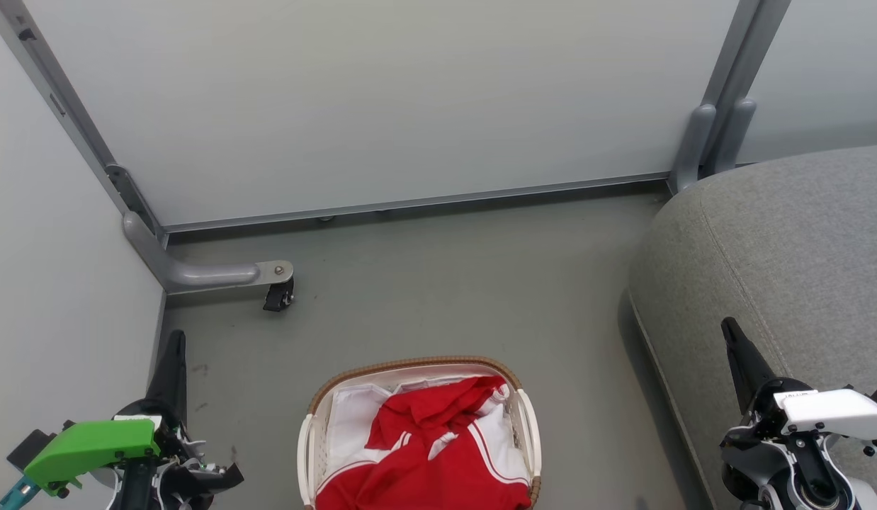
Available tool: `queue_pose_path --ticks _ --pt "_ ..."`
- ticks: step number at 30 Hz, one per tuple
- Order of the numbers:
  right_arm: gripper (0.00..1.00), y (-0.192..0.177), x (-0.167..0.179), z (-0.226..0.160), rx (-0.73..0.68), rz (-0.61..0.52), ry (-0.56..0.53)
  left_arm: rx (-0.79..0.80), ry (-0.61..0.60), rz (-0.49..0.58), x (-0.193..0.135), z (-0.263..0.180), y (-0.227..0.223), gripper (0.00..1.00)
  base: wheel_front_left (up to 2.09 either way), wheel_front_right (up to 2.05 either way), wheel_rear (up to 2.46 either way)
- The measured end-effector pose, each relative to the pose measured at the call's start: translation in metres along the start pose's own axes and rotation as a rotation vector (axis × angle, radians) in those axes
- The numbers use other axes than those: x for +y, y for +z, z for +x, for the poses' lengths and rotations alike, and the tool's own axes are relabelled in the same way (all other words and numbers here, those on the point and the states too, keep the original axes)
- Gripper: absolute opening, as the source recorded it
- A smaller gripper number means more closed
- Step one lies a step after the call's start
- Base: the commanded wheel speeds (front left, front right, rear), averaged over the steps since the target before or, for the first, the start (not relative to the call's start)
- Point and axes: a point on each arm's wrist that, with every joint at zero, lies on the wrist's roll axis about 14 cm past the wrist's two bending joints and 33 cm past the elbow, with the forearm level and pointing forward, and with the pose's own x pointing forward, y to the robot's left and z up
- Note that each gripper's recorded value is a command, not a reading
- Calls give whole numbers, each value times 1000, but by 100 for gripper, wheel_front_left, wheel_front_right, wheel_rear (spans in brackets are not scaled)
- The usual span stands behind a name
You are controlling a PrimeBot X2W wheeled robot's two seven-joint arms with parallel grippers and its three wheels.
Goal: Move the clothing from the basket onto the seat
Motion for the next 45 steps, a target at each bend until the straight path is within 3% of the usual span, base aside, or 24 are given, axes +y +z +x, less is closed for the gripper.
queue_pose_path --ticks 14,15,31,45 --pt "0 0 0 0 0 0 0 0 0 0 0 0 0 0 0 0 0" --pt "100 -4 -23 -9 0 17 -66 0 71 -11 24 -9 -2 100 0 0 0" --pt "100 -2 -32 -17 -36 -43 -98 12 93 23 31 -14 -17 100 0 0 0" --pt "100 9 -18 -16 -72 -307 -64 11 69 210 23 -13 -22 100 0 0 0"
